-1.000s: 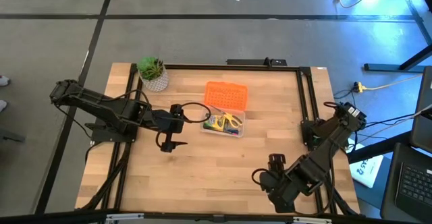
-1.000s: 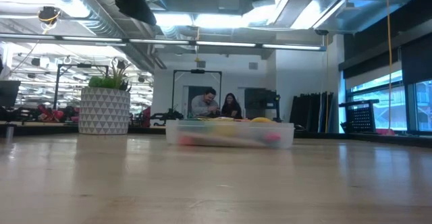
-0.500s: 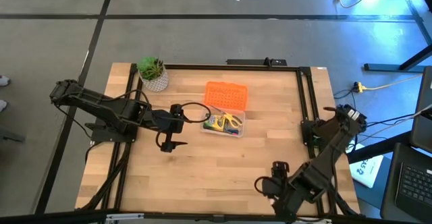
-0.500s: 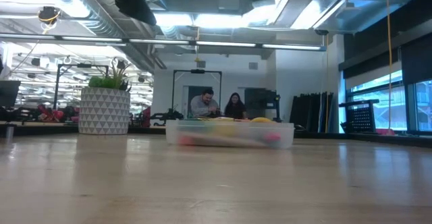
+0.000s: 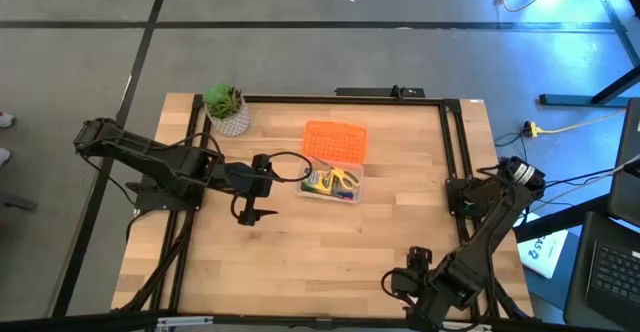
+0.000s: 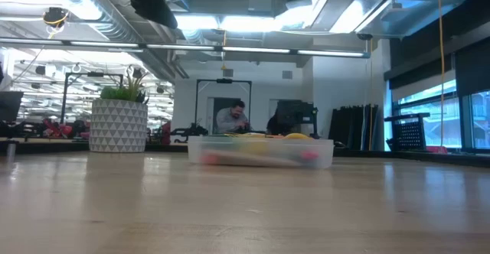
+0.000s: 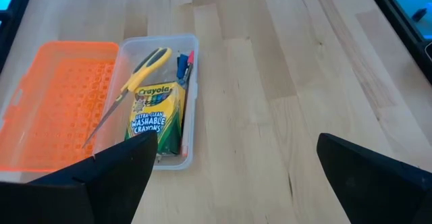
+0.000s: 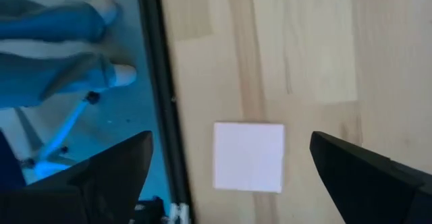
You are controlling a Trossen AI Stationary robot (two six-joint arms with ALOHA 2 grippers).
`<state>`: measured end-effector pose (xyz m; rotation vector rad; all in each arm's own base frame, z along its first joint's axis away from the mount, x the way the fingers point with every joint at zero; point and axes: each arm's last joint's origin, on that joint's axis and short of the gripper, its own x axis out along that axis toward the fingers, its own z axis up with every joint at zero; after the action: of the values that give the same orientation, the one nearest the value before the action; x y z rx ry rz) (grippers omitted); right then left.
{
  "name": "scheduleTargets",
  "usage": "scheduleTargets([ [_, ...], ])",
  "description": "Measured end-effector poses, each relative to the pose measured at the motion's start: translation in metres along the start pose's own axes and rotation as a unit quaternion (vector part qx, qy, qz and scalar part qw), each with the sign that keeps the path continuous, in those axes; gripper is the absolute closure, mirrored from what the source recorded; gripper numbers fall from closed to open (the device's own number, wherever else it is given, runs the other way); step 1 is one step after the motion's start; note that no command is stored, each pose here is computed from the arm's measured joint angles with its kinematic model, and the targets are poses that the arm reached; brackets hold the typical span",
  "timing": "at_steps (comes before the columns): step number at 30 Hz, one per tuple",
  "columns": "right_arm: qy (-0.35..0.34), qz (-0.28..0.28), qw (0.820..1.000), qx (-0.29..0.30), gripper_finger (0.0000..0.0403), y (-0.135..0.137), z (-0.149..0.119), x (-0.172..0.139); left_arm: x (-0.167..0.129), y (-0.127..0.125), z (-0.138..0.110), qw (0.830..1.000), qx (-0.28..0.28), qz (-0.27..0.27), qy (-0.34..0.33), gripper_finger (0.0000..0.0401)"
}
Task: Pack school essentials
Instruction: Put the pink sticky note into the orange supply box
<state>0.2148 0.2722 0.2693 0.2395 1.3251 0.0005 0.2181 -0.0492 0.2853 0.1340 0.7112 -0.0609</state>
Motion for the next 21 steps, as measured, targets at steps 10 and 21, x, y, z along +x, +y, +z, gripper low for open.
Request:
scheduleTargets([
  [10, -0.003, 0.023, 0.998, 0.056, 0.0003, 0.005, -0.014, 0.017, 0.0, 0.0, 0.0, 1.0, 0.0, 0.0, 0.0, 0.0001],
  [21, -0.008, -0.013, 0.999, 0.036, 0.0003, 0.0, -0.047, 0.044, 0.0, 0.0, 0.0, 1.0, 0.0, 0.0, 0.0, 0.0001],
])
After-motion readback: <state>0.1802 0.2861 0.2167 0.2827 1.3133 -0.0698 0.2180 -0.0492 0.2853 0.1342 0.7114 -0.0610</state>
